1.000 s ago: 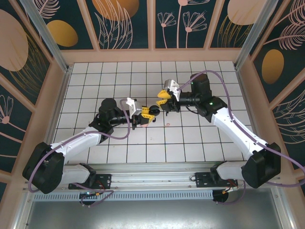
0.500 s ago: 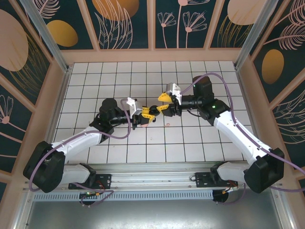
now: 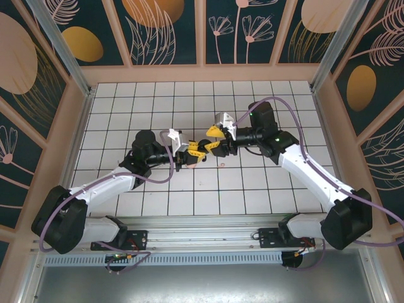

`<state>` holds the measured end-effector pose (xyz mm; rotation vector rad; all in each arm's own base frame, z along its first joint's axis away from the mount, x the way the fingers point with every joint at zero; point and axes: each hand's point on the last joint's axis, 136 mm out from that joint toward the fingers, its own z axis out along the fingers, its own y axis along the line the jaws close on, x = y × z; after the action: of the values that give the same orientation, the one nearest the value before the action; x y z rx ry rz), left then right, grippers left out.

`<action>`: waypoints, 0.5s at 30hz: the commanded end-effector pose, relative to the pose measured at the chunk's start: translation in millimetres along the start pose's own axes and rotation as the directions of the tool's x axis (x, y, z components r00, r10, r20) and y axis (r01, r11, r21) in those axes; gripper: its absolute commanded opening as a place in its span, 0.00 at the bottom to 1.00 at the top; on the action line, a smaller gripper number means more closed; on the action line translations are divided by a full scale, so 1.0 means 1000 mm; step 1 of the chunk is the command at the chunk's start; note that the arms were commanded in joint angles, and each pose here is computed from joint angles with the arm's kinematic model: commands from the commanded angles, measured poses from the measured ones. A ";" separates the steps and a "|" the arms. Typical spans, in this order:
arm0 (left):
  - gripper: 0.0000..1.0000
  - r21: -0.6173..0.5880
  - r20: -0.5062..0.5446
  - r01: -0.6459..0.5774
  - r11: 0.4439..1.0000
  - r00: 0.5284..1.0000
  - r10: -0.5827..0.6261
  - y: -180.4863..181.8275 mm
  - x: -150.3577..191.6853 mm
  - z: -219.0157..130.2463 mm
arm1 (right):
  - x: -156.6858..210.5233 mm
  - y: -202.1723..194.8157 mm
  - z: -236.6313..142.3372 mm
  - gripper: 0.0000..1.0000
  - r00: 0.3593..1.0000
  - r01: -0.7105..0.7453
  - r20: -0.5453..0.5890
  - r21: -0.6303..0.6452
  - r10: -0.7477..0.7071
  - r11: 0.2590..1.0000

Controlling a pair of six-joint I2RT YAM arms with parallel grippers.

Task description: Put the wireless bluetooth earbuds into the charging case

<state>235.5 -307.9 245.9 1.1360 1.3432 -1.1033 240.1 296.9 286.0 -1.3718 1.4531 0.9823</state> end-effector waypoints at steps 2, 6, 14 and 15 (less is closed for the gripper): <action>0.18 0.034 0.051 -0.051 0.998 0.997 0.049 -0.006 -0.021 0.001 | -0.006 -0.010 0.003 0.51 1.000 0.014 -0.005 0.032 -0.014 0.999; 0.18 0.033 0.042 -0.052 0.998 0.998 0.051 -0.006 -0.018 0.002 | -0.012 -0.016 0.002 0.51 1.000 0.016 0.015 0.059 -0.017 0.998; 0.17 0.021 0.028 -0.066 0.998 0.997 0.065 -0.004 -0.013 0.001 | -0.016 -0.027 -0.005 0.51 0.999 -0.027 0.049 0.068 0.024 0.997; 0.17 0.021 0.028 -0.069 0.997 0.997 0.068 -0.005 -0.014 0.001 | -0.015 -0.029 -0.006 0.51 0.998 -0.035 0.045 0.071 0.032 0.997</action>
<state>235.6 -307.9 245.6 1.1402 1.3388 -1.0964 260.1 293.1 285.6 -1.2968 1.5014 0.9615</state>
